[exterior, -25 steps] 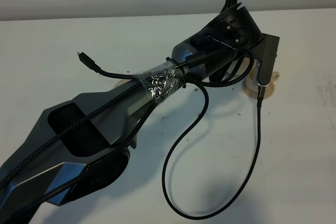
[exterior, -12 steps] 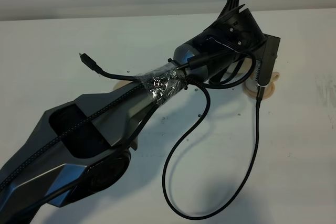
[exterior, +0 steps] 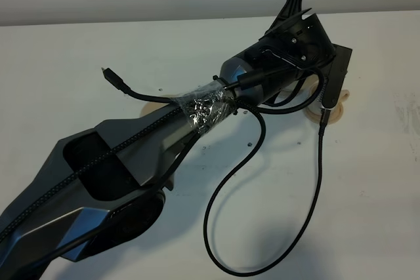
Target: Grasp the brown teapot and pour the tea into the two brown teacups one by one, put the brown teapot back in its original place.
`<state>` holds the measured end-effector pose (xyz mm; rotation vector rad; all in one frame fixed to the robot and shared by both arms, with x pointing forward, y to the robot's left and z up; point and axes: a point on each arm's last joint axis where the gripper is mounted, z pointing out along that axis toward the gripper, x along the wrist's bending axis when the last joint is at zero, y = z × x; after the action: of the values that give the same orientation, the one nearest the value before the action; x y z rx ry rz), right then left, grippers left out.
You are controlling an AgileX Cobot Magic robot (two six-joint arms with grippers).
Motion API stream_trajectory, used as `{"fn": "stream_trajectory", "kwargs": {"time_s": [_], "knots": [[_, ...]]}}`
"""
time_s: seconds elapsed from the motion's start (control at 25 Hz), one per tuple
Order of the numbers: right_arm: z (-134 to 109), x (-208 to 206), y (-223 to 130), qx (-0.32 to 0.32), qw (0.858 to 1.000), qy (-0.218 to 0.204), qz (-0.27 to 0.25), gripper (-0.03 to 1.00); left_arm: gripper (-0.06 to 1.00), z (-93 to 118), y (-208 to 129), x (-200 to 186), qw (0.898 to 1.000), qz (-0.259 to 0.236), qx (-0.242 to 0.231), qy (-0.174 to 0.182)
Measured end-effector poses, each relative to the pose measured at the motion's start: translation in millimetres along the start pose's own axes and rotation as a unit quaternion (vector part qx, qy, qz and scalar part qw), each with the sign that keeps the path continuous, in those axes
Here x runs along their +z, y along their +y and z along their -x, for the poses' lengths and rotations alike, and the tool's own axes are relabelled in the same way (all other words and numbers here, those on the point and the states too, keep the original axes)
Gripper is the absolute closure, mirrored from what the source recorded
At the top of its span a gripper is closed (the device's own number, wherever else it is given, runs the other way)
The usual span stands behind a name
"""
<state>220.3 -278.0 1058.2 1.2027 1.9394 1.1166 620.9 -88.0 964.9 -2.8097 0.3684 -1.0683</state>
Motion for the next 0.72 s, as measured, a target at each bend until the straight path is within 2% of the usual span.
{"fn": "stream_trajectory", "kwargs": {"time_s": [0.4, 0.72], "knots": [[0.0, 0.0, 0.0, 0.0, 1.0, 0.0, 0.0, 0.75, 0.86, 2.2, 4.7, -3.9, 1.0, -0.004, 0.009, 0.004], [0.0, 0.0, 0.0, 0.0, 1.0, 0.0, 0.0, 0.75, 0.86, 4.7, 1.1, -4.1, 1.0, -0.024, 0.011, -0.01]]}}
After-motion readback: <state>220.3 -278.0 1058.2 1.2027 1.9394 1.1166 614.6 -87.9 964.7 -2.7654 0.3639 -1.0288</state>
